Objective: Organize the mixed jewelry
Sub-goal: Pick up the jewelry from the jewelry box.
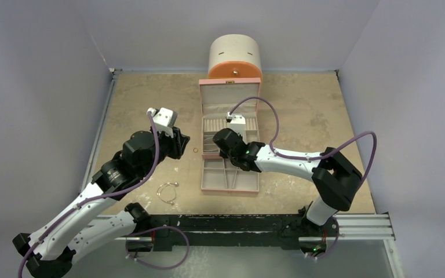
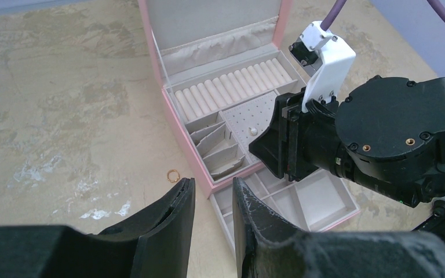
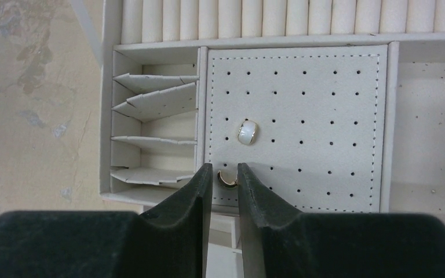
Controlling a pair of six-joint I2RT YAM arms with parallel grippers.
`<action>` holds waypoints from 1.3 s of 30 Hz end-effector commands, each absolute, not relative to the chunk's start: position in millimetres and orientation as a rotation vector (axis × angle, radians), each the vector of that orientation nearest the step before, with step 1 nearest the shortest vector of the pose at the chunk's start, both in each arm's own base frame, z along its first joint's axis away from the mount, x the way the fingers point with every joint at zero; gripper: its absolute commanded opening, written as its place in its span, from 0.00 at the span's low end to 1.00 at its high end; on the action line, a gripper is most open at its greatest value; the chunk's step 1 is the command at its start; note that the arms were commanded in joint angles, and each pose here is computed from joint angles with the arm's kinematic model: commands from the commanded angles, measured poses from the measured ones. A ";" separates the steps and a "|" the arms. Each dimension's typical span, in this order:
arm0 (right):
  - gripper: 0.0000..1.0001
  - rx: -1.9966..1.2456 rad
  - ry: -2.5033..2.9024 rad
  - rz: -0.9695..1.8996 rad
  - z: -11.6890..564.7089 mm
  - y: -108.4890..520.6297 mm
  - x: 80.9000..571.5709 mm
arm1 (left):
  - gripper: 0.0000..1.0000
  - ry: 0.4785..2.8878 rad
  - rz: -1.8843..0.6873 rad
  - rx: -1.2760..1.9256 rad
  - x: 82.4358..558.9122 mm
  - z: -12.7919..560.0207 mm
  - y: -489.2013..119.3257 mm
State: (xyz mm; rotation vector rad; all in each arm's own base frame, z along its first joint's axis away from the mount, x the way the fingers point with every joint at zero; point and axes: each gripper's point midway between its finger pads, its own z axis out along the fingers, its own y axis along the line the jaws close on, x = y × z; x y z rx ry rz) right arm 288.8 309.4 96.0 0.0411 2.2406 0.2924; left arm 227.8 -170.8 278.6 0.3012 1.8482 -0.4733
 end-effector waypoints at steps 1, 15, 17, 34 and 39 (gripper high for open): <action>0.23 0.010 2.280 0.249 87.0 306.6 283.6 | 0.30 1.806 -0.481 0.275 230.8 289.4 -169.6; 0.00 0.012 2.233 0.301 108.6 305.9 284.1 | 0.30 1.809 -0.478 0.274 231.5 288.5 -169.6; 0.00 0.010 2.223 0.313 113.2 307.1 284.3 | 0.30 1.811 -0.476 0.274 231.8 287.8 -169.7; 0.00 -0.069 2.081 0.547 175.8 320.5 276.9 | 0.30 1.810 -0.476 0.274 232.0 287.7 -169.6; 0.00 -0.322 1.952 0.752 206.9 340.2 253.5 | 0.30 1.810 -0.489 0.285 231.0 287.1 -172.6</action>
